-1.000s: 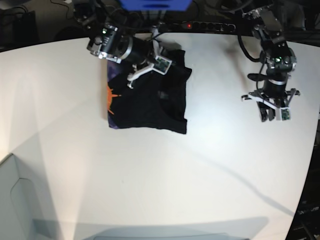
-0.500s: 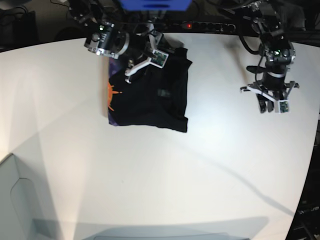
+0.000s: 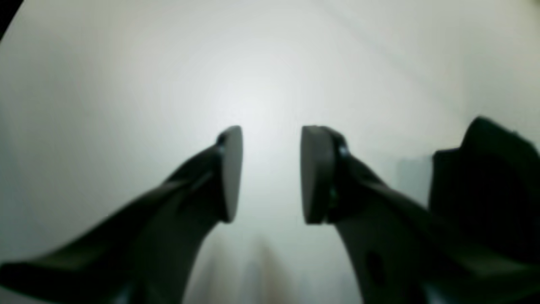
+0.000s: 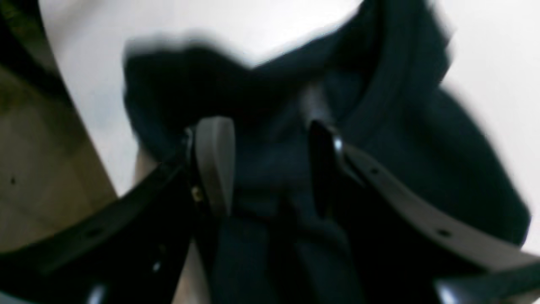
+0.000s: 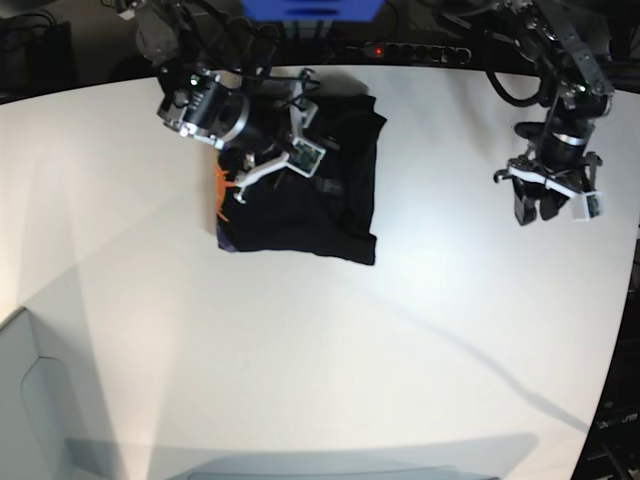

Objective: Fold the T-shirt properly
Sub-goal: 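Tuck and flatten the folded shirt's edges with the right gripper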

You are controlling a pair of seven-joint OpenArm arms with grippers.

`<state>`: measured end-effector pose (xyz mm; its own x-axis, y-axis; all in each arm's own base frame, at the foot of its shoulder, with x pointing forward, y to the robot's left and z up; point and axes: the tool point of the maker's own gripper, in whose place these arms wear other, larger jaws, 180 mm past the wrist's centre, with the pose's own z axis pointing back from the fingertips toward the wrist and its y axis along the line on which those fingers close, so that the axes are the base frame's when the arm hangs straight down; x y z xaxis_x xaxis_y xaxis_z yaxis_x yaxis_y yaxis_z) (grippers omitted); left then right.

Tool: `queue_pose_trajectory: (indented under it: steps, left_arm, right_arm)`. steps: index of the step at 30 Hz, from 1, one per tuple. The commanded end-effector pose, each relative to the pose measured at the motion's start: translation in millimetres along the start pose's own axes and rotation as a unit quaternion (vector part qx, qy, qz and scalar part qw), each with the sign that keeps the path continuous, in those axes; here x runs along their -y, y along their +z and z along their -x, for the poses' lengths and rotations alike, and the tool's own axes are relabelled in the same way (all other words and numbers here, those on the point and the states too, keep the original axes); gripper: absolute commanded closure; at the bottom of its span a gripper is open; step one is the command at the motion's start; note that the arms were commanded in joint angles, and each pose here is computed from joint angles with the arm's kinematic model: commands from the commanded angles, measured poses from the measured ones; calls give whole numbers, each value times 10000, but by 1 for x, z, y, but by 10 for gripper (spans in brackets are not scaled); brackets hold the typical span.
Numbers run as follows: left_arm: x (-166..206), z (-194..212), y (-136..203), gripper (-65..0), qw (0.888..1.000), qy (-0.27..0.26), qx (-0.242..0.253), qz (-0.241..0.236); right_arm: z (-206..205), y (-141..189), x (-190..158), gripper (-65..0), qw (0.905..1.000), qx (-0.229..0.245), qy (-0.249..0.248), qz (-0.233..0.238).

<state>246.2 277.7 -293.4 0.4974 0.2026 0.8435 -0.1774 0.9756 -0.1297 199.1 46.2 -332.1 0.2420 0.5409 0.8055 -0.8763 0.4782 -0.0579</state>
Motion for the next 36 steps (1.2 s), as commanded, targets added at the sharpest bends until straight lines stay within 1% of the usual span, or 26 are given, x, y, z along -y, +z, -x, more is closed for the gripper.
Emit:
queue_pose_trajectory:
  steps: [1,3,5,7,11,14,18,21,23,25,28,30,32,34,36]
  left_arm:
    - [-11,-9,5,-273,9997,-20,160,-155]
    - [-27,-13,10,-308,9990,46,234,-383]
    - [-43,-16,17,-326,9976,99,313,-617]
    - [-57,-19,24,-330,9958,146,383,-822]
    - [-72,-21,33,-330,9933,195,437,-1051]
    - [-76,-21,36,-330,9925,207,444,-1118]
    - [-76,-21,36,-330,9925,202,442,-1123]
    - [-77,-21,36,-330,9924,194,436,-1135]
    - [-77,-21,36,-330,9924,194,436,-1135]
    - [-77,-21,36,-330,9924,198,439,-1129]
    - [-76,-21,36,-331,9926,211,447,-1112]
    - [-74,-21,35,-331,9928,209,444,-1089]
    - [-74,-21,35,-332,9929,207,442,-1082]
    - [-71,-16,34,-332,9929,296,420,-1069]
    - [-69,-13,34,-332,9930,356,408,-1052]
  right_arm:
    - [-17,1,5,-294,9995,311,68,24]
    - [-23,-5,9,-295,9993,367,74,16]
    - [-27,-16,7,-295,9990,422,-101,-47]
    - [-23,-32,4,-296,9988,347,-317,-157]
    - [-14,-59,0,-296,9970,200,-642,-377]
    - [-22,-73,-12,-297,9937,469,-830,-584]
    - [-38,-81,-45,-298,9888,834,-692,-1027]
    - [-34,-75,-61,-298,9880,820,-376,-1256]
    - [-34,-67,-62,-297,9881,840,-178,-1278]
    - [-40,-56,-49,-296,9893,962,-35,-1098]
    - [-50,-42,-14,-298,9915,1150,-27,-603]
    - [-50,-37,11,-298,9924,1193,-147,-262]
    - [-56,-35,39,-298,9914,1280,-280,75]
    - [-46,-41,58,-298,9911,1193,-530,247]
    - [-37,-52,67,-298,9910,1079,-743,265]
